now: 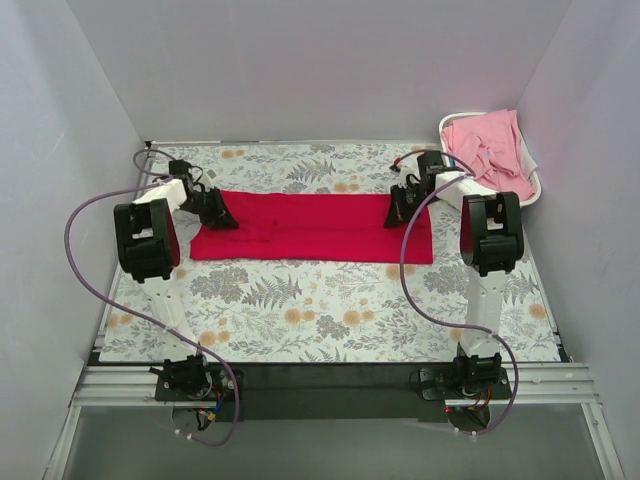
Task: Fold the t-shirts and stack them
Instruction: Fold the tshirt
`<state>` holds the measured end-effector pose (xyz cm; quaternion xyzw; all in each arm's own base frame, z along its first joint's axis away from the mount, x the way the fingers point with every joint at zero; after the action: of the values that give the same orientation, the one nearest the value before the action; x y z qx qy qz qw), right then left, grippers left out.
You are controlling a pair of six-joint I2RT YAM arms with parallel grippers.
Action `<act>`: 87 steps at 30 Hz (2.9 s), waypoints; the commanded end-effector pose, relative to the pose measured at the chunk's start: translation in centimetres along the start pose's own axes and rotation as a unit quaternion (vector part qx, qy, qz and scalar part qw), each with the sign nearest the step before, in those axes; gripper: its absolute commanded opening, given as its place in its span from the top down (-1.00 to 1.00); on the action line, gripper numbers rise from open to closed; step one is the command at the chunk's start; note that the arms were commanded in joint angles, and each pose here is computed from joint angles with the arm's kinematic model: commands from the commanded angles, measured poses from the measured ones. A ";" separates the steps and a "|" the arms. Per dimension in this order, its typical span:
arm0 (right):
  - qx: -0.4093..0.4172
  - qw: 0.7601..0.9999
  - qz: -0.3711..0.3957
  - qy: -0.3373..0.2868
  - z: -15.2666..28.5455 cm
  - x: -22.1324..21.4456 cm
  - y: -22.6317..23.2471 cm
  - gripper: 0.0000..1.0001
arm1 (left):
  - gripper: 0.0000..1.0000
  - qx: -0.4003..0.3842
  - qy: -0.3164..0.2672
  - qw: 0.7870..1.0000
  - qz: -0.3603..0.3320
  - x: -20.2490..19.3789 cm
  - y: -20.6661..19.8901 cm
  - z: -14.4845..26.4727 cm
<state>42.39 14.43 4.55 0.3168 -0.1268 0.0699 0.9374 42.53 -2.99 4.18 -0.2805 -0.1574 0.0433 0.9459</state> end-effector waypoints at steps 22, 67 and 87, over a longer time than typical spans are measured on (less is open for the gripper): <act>-0.028 0.965 0.255 0.055 4.7 -5.7 11.2 0.97 | 0.91 0.103 -0.201 0.937 -0.267 12.8 -9.0 10.6; 0.108 0.976 0.186 0.038 5.6 -8.7 15.6 0.97 | 1.00 0.072 -0.034 0.958 -0.277 7.4 -15.5 -12.2; 0.135 0.979 0.142 -0.055 -1.4 3.9 17.5 0.97 | 1.00 -0.073 -0.065 0.976 -0.193 -0.3 -19.3 -0.9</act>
<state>41.35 27.51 13.71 0.3984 -0.1929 0.2046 0.8730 45.07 -18.75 18.24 -0.2645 -0.3473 -0.1649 0.8844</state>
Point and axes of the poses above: each gripper's point midway between its finger pads, its own z axis back along the fingers, its own y axis along the line the jaws close on, x = y × z, the point moved 3 cm from there along z, back along the fingers, and after that the axes turned 10 degrees about -z, right-handed, at the moved point
